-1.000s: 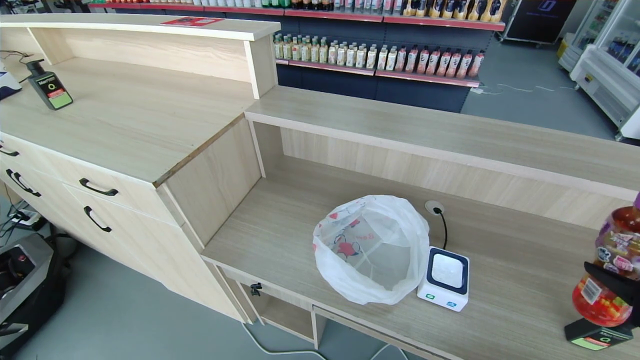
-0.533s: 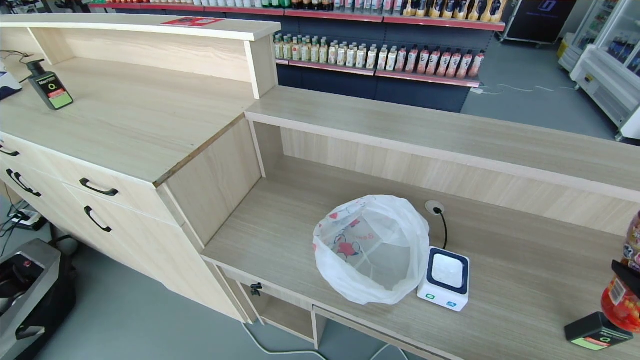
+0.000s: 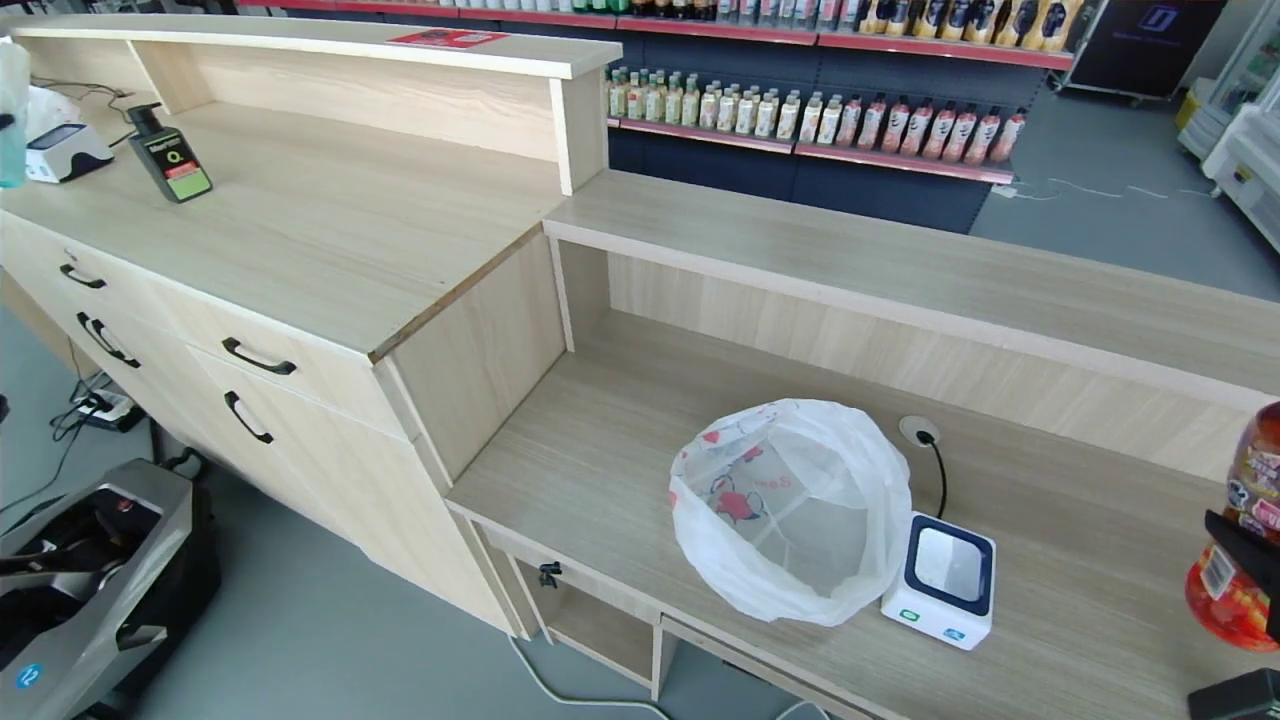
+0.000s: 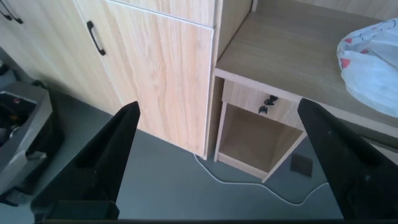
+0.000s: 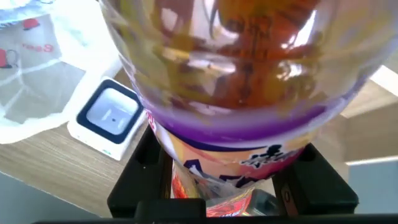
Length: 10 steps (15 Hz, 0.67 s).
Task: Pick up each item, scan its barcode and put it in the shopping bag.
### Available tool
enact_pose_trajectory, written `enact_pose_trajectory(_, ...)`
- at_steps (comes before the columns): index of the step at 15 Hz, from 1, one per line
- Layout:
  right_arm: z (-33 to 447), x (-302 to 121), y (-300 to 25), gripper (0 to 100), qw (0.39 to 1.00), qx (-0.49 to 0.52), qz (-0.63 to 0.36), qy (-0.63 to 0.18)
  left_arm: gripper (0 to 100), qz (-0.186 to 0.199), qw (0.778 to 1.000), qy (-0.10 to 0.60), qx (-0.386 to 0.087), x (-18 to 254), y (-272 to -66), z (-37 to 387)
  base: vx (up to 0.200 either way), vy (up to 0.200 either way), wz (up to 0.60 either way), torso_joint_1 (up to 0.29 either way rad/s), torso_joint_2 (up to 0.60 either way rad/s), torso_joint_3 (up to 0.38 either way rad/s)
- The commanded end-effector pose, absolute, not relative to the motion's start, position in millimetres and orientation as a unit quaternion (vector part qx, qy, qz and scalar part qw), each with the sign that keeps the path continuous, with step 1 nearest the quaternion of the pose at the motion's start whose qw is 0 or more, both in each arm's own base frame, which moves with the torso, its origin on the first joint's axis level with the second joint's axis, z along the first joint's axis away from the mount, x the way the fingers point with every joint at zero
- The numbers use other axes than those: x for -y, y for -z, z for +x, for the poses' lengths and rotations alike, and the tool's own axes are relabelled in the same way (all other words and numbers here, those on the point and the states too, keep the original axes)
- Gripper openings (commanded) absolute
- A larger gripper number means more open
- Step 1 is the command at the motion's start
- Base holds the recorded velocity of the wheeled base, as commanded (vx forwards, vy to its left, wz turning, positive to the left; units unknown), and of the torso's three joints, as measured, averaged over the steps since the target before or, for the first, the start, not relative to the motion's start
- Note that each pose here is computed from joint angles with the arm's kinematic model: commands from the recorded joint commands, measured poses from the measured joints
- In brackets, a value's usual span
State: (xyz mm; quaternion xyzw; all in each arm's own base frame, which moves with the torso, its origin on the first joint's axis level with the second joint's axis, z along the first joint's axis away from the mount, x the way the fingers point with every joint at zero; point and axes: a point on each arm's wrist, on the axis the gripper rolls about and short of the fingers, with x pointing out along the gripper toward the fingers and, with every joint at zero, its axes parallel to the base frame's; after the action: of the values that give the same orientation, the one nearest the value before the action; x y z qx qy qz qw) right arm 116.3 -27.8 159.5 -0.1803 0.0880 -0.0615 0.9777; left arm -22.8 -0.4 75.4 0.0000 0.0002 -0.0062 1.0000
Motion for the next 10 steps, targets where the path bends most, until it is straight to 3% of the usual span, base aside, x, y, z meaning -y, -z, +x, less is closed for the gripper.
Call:
enact_pose_trajectory(1,127,30,-161,0,0.978,-0.091,-0.18,0.059,100,0.001,1.0,0.006,0.0,0,-75,-23,0.0,0.0,0.6,0.002,0.01,0.002)
enact_pose_trajectory(4,158,30,-160,0,0.982,-0.082,-0.168,0.034,100,0.0,1.0,0.006,-0.001,0,-75,-23,0.0,0.0,0.6,0.002,0.0,0.004)
enact_pose_trajectory(10,235,34,-132,0,0.991,-0.045,-0.124,0.017,100,0.0,1.0,0.006,0.0,0,-75,-23,0.0,0.0,0.0,0.0,0.0,0.0)
